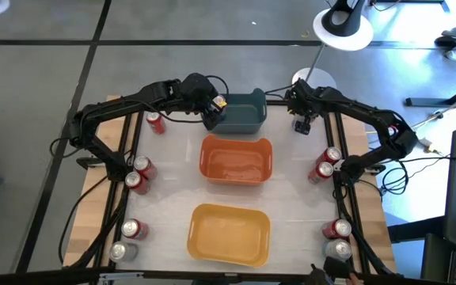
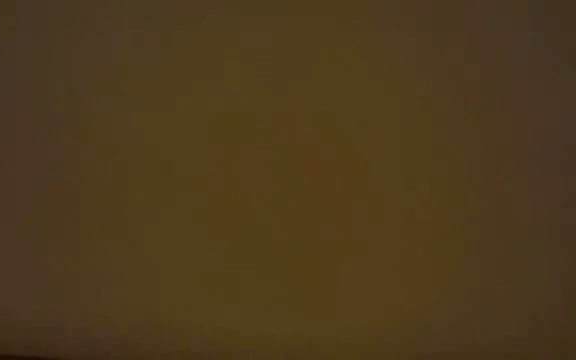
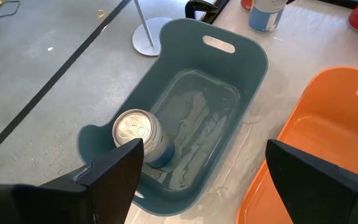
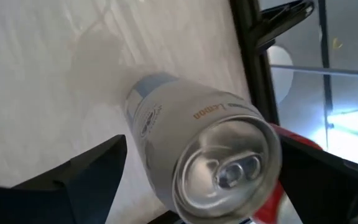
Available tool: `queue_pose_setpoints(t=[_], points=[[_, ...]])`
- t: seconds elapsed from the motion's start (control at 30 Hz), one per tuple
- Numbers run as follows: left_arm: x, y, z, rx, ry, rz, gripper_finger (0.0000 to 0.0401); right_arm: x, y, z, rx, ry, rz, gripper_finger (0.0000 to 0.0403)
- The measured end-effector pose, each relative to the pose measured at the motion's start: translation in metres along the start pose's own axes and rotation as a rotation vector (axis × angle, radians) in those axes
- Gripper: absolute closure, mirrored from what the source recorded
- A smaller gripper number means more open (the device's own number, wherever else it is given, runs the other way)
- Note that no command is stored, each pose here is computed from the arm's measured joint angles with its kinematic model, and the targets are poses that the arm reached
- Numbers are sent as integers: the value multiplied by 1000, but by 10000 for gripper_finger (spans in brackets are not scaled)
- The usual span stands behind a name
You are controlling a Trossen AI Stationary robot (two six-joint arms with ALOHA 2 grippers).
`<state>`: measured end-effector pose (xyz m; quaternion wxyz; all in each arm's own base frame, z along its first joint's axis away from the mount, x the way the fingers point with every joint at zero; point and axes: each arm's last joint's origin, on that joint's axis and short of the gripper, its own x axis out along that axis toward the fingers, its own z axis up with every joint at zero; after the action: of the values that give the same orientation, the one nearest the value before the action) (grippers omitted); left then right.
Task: Sort soda cans
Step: Put the top blue soda can into the dark blue bin
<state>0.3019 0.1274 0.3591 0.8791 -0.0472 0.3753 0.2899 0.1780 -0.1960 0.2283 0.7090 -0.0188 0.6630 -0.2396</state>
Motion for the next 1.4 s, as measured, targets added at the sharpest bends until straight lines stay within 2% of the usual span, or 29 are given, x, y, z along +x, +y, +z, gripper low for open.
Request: queue_pose_setpoints(t=[0.17,0.27,0.37,0.63,0.9,1.0,1.17,1.3,1.4], points=[[0,0,0,3,0,0,74,6,2,0,11,29,38,17],[0,0,0,5,-1,0,74,6,5,0,10,20,103,17],[0,0,0,6,0,0,74,7,7,0,57,8,144,17],[0,0,0,7,0,0,74,7,7,0,140,12,157,17],[0,0,0,6,0,0,74,15,10,-1,197,91,166,18],[0,0,0,8,-1,0,74,17,10,-1,211,96,173,39],[0,0,0,14,0,0,74,15,9,0,206,81,173,123],[0,0,0,14,-1,0,74,11,7,1,193,81,151,123],[0,0,0,14,-2,0,74,-4,-1,7,190,31,125,123]])
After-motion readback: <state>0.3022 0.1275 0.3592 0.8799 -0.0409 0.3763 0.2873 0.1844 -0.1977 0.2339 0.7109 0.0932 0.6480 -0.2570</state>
